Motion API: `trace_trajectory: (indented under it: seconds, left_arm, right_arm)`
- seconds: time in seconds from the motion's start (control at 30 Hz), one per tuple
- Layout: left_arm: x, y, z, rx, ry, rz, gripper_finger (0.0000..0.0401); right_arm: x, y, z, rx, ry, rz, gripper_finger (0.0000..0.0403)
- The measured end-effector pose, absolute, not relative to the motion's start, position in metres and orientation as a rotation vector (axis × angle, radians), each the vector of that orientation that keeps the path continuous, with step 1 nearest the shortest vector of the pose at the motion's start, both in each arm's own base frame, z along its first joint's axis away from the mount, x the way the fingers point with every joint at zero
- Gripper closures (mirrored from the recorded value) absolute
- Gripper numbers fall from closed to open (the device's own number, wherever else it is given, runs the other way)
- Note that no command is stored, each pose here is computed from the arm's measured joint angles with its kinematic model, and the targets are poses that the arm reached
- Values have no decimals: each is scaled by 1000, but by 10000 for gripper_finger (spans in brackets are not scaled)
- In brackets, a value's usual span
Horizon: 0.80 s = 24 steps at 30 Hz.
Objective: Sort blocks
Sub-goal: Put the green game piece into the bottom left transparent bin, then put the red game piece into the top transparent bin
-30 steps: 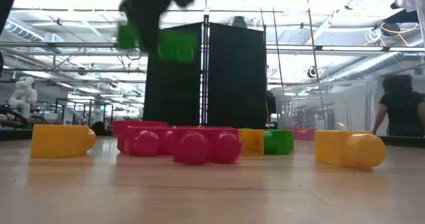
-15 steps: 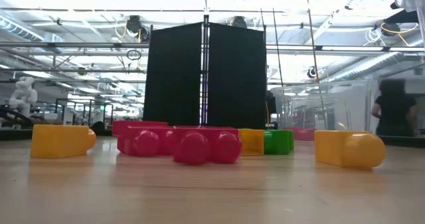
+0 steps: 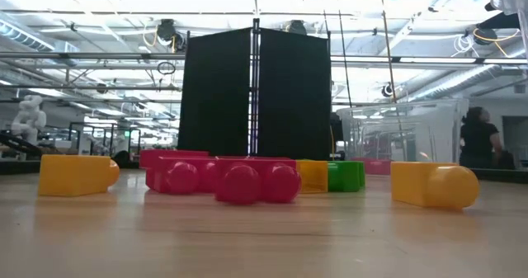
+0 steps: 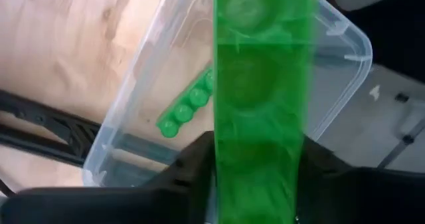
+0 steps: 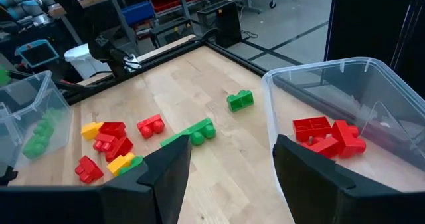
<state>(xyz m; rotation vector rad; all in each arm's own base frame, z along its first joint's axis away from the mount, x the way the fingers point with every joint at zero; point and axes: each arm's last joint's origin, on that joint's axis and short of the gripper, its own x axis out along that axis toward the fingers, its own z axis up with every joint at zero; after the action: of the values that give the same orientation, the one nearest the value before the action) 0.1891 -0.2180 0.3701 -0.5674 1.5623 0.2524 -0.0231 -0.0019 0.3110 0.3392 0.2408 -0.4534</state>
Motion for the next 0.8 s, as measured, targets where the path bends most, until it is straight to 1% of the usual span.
trace_trajectory:
  seconds: [0.07, 0.13, 0.23, 0.33, 0.43, 0.57, 0.67, 0.8]
  left_arm:
    - [189, -219, 370, -593, 1573, 269, 224]
    - [190, -221, 369, -613, 1604, 252, 192]
    - [190, -224, 367, -631, 1659, 232, 168]
    - [193, -221, 367, -634, 1620, 260, 163]
    - [208, -207, 367, -623, 1442, 380, 163]
    - [233, -175, 368, -600, 1219, 559, 163]
    - [256, -146, 363, -559, 1171, 642, 163]
    - [285, -107, 342, -525, 1169, 767, 162]
  right_arm:
    - [-23, -2, 311, 339, 241, -454, 195]
    - [-23, -2, 311, 339, 241, -453, 195]
    - [-23, -2, 311, 339, 241, -453, 195]
    - [-23, -2, 311, 338, 241, -453, 195]
    - [-23, -2, 311, 338, 241, -453, 195]
    - [-23, -2, 311, 342, 240, -454, 195]
    - [-23, -2, 311, 342, 240, -454, 195]
    - [-23, -2, 311, 343, 240, -454, 195]
